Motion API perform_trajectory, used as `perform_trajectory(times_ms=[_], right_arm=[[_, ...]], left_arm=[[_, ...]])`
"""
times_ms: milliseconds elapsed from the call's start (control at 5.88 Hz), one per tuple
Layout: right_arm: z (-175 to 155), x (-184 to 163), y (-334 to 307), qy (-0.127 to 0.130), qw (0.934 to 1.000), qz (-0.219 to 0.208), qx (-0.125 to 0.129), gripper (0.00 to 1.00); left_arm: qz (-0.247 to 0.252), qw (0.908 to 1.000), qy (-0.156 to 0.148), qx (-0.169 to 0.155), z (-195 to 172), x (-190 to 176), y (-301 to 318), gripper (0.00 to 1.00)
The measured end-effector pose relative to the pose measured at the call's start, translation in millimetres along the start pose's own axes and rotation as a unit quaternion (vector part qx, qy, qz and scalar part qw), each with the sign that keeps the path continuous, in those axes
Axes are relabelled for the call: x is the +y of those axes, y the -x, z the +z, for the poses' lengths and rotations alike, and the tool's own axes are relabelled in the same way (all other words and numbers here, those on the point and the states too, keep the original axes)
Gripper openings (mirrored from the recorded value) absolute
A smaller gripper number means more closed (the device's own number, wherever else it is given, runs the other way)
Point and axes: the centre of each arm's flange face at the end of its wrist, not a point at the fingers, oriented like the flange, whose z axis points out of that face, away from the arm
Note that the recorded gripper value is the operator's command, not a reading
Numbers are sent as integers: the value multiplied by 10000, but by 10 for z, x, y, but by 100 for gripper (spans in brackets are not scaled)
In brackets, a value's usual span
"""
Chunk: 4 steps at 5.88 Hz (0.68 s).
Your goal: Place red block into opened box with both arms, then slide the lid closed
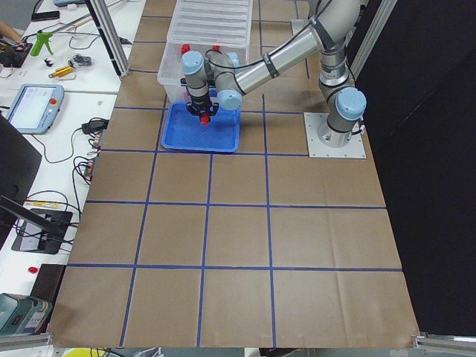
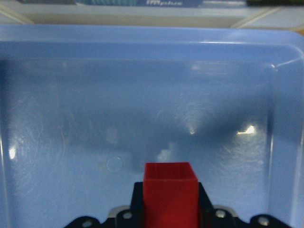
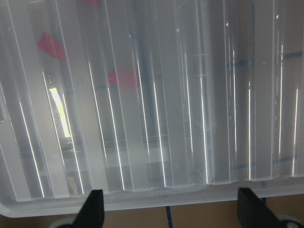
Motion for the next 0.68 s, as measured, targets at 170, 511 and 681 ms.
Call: perform_trajectory(times_ms=[170,511,681], right_arm=[[26,5,42,26,9999,-116,1,100],[90,35,36,76,9998,-209,0,100],[130,51,26,96,9997,-207,3,100]], left_arm=[[-2,10000,-26,0,-385,-65,-48,1],[-172,9997,-133,-98,-863,-610,-275,1],[-179,9996,-128,-157,-951,-1093,-373,1]])
